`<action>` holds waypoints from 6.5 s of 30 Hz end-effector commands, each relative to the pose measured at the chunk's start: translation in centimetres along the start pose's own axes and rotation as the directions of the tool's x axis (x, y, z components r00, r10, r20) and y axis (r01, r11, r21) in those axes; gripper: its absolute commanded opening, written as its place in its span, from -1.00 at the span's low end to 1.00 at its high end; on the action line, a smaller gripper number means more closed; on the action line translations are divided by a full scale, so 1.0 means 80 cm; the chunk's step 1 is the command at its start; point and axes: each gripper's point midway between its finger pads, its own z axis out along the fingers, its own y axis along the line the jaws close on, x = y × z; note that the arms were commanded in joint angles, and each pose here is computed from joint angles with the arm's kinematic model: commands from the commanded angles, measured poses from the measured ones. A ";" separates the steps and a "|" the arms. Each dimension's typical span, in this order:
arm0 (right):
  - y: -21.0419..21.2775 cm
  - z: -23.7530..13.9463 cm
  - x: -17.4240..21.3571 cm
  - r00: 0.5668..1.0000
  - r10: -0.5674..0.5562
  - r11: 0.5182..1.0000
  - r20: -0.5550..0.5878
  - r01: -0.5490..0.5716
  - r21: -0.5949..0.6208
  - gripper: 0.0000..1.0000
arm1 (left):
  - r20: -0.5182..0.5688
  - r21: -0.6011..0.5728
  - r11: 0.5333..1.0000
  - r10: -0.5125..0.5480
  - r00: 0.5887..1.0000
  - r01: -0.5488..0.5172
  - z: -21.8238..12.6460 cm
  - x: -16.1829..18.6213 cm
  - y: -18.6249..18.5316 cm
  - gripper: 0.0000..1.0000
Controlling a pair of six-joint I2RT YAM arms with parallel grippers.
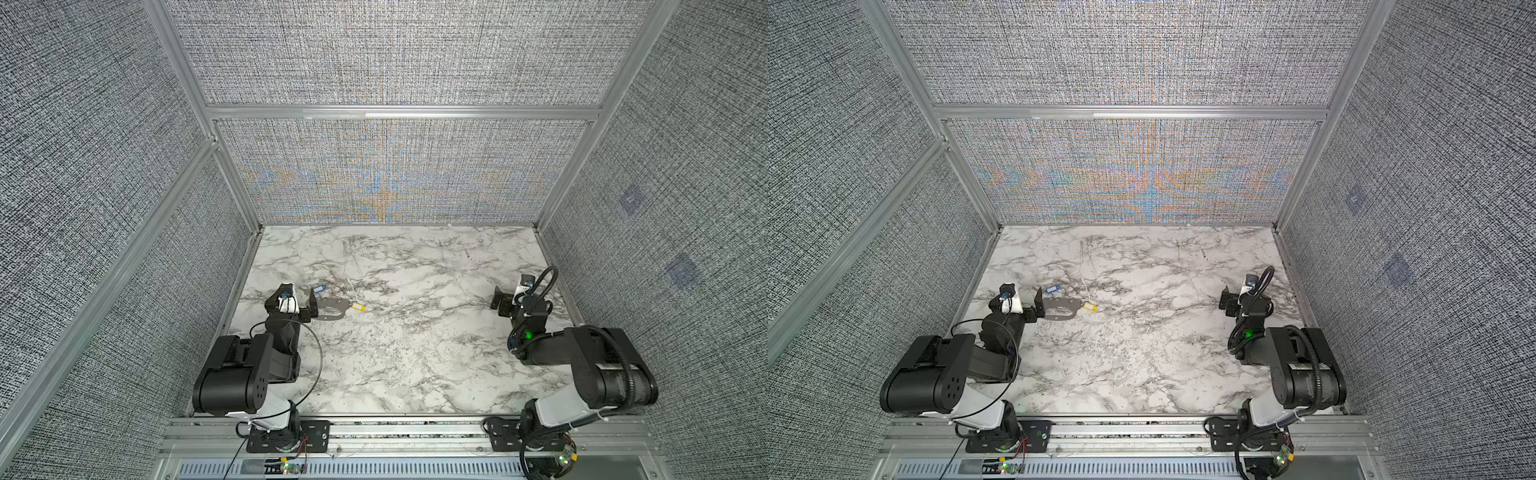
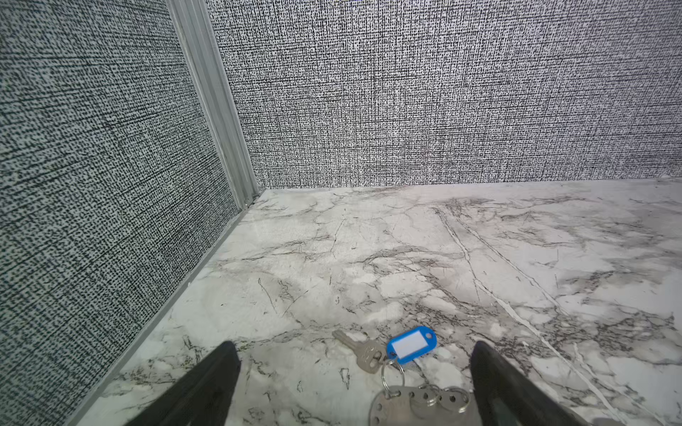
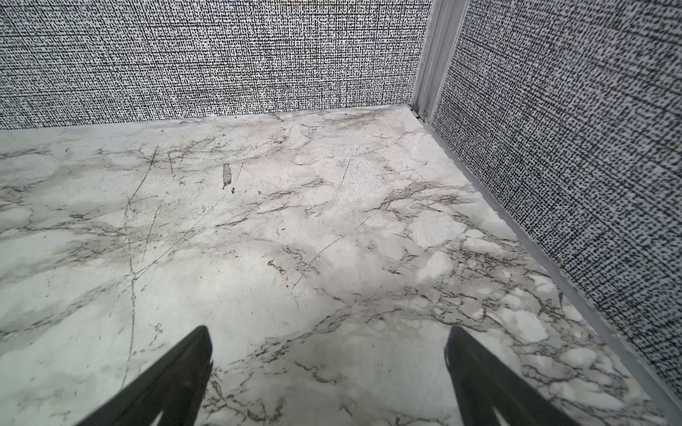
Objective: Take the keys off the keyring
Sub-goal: 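Raise both arms from rest and move grippers toward the metal keyring plate, then lower the right gripper onto the ring holding the yellow-tagged key and close, then lift the keyring plate with the right gripper while the left gripper draws back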
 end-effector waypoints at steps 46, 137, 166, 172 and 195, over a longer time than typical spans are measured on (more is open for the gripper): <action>0.304 -0.148 -0.057 0.893 -0.265 0.833 -0.364 0.022 -0.553 0.42 | -0.283 -0.054 0.932 -0.360 0.889 0.360 -0.030 -0.113 -0.002 0.99; 0.640 -0.104 0.090 0.601 -0.651 0.597 -0.463 0.029 -0.801 -0.81 | -0.528 -0.243 0.722 -0.659 0.536 0.648 -0.041 0.012 -0.003 0.57; 0.576 -0.163 -0.031 0.617 -0.786 0.243 -0.021 0.278 -0.929 -0.92 | -0.371 0.071 0.790 -0.546 0.751 0.609 -0.046 -0.109 -0.017 0.51; 0.553 -0.186 -0.070 0.599 -0.794 0.122 0.101 0.320 -0.940 -0.93 | -0.344 0.141 0.809 -0.500 0.795 0.571 -0.054 -0.132 -0.025 0.44; 0.472 -0.247 -0.172 0.579 -0.761 -0.021 0.294 0.432 -0.902 -1.00 | 0.093 0.604 0.788 -0.215 0.972 0.116 -0.127 -0.239 -0.131 0.22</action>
